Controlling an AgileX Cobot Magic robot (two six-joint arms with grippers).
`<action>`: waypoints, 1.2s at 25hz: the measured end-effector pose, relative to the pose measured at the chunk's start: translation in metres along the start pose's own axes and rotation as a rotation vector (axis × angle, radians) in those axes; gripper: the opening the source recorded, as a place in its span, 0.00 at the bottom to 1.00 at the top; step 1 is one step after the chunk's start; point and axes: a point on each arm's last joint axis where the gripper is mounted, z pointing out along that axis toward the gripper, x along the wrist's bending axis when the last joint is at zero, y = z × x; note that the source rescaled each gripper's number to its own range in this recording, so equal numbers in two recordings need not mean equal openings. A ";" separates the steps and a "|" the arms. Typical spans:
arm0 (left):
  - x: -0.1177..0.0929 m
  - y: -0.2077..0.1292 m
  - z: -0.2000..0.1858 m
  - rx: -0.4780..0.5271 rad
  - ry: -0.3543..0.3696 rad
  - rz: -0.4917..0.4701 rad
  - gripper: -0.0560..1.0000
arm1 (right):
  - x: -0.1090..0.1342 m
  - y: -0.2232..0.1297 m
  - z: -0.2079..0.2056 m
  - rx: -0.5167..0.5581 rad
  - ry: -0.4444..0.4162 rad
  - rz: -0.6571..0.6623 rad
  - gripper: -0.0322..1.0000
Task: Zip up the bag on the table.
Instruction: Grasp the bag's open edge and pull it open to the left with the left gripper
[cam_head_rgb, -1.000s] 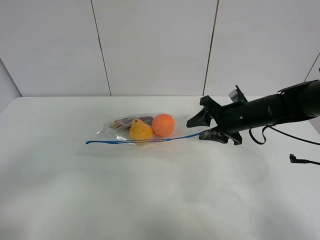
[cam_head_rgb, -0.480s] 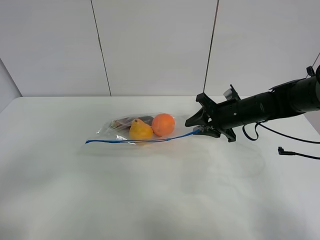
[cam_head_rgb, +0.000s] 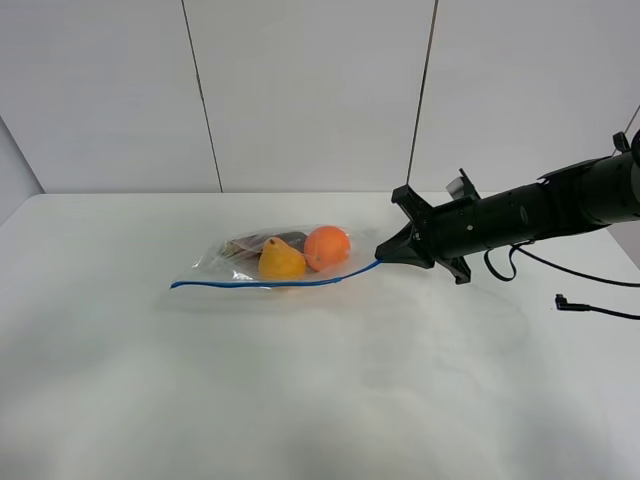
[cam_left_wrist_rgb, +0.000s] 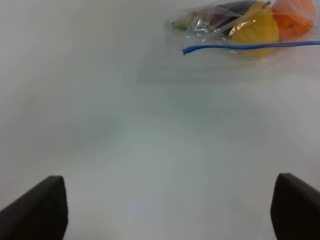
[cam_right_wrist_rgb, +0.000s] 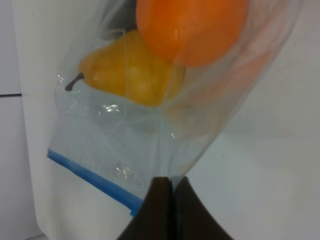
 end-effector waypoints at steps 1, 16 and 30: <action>0.000 0.000 0.000 0.000 0.002 0.005 1.00 | 0.000 0.000 0.000 0.002 0.003 -0.003 0.03; -0.001 0.049 0.017 -0.147 -0.023 0.019 1.00 | 0.003 -0.002 0.000 0.026 0.034 -0.039 0.03; -0.003 0.108 0.121 -0.031 -0.115 0.057 1.00 | 0.005 -0.005 0.000 0.053 0.052 -0.053 0.03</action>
